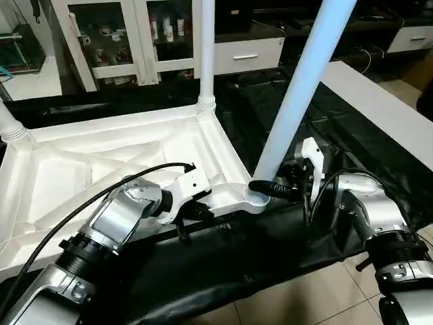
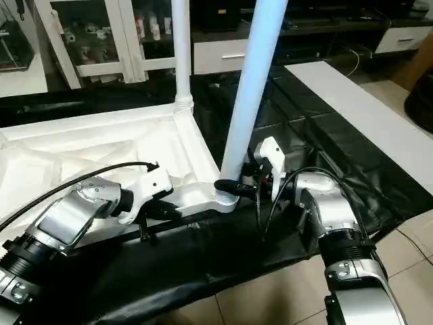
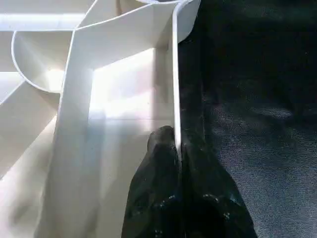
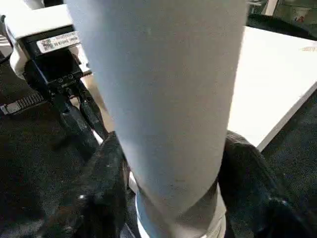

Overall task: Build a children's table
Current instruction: Rotate leg to tighten

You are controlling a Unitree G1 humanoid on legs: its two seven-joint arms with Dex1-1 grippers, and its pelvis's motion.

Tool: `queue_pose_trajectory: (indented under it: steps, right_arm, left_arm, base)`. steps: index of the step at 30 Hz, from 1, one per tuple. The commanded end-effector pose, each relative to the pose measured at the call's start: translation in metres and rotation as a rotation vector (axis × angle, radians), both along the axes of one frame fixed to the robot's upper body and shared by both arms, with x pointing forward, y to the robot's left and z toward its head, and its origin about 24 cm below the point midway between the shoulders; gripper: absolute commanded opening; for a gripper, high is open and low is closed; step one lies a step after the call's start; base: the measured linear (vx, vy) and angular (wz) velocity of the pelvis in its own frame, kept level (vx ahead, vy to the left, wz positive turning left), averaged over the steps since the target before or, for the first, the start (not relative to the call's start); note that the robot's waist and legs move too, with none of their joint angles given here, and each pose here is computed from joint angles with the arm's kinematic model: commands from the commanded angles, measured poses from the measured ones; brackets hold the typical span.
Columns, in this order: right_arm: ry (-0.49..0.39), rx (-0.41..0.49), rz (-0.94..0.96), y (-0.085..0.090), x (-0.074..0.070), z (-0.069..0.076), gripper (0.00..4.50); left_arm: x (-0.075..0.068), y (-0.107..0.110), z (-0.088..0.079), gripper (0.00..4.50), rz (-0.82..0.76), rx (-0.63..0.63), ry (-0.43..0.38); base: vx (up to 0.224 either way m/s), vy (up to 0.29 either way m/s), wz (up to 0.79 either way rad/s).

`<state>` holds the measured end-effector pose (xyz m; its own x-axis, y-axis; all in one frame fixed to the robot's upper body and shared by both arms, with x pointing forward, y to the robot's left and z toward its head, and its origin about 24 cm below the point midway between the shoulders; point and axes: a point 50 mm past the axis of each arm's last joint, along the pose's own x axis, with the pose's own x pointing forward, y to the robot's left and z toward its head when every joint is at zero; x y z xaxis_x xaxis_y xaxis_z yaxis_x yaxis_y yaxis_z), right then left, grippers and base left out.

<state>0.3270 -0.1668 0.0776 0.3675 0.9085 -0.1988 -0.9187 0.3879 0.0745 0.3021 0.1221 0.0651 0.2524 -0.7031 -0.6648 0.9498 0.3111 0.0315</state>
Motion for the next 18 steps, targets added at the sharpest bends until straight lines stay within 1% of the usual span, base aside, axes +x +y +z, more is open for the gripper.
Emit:
queue_pose_trajectory:
  steps: [1,2,3,12,18]
  right_arm:
    - [-0.002,-0.004,0.003,-0.002,0.001,0.001,2.15]
    - [-0.001,-0.003,0.003,-0.002,0.001,0.001,2.15]
    - [0.002,-0.003,0.001,-0.003,0.001,0.000,2.03]
    - [0.027,-0.013,-0.006,-0.003,0.002,-0.005,1.93]
    - [0.041,-0.033,0.024,-0.005,-0.001,-0.010,1.93]
  left_arm:
    - [-0.005,-0.005,-0.002,0.00,-0.052,0.004,0.021]
    - [-0.005,-0.005,-0.002,0.00,-0.052,0.005,0.021]
    - [-0.005,-0.005,-0.002,0.00,-0.053,0.006,0.021]
    - [-0.006,-0.003,-0.002,0.00,-0.060,0.008,0.024]
    - [-0.013,-0.003,0.002,0.00,-0.164,-0.025,0.025]
  base:
    - [0.000,0.000,0.00]
    - [0.000,0.000,0.00]
    - [0.000,0.000,0.00]
    - [0.000,0.000,0.00]
    - [0.000,0.000,0.00]
